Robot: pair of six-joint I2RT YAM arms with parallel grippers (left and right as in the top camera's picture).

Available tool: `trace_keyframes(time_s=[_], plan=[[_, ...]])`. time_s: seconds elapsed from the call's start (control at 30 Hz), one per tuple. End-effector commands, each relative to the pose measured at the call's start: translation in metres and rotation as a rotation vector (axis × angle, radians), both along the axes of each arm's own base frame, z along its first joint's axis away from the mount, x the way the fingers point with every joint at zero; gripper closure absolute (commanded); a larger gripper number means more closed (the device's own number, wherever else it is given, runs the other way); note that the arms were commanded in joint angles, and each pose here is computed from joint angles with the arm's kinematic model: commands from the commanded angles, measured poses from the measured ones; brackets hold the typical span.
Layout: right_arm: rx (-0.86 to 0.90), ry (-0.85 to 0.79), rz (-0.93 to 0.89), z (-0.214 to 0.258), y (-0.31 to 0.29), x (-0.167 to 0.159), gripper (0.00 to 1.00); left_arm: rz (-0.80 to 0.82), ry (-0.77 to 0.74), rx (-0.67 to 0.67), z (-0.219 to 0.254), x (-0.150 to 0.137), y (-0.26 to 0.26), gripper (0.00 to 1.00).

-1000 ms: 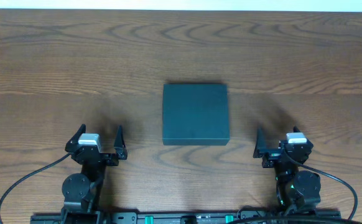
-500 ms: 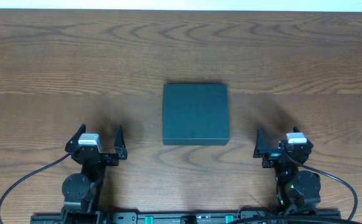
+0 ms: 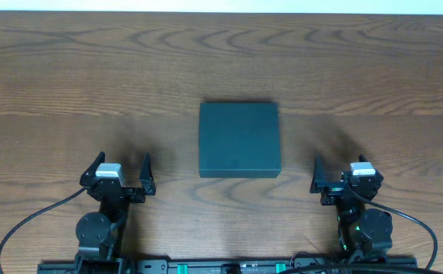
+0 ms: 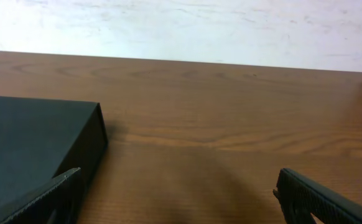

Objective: Pack container

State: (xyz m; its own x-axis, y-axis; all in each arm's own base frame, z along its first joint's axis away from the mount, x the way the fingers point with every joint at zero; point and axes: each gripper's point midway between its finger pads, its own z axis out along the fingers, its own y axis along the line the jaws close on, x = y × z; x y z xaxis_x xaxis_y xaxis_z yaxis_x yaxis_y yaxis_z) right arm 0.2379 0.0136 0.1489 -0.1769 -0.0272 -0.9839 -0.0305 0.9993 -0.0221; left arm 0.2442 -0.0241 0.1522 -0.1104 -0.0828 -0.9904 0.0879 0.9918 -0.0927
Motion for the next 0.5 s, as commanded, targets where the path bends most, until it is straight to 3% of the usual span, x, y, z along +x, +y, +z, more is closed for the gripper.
trace_keyframes(time_s=[0.0, 0.47], plan=[[0.018, 0.002, -0.01, -0.0004, -0.0022, -0.0005, 0.01, -0.015, 0.048, -0.002, -0.0143, -0.0016, -0.0027, 0.02], [0.018, 0.002, -0.01, -0.0004, -0.0022, -0.0005, 0.01, -0.015, 0.048, -0.002, -0.0143, -0.0016, -0.0027, 0.02]])
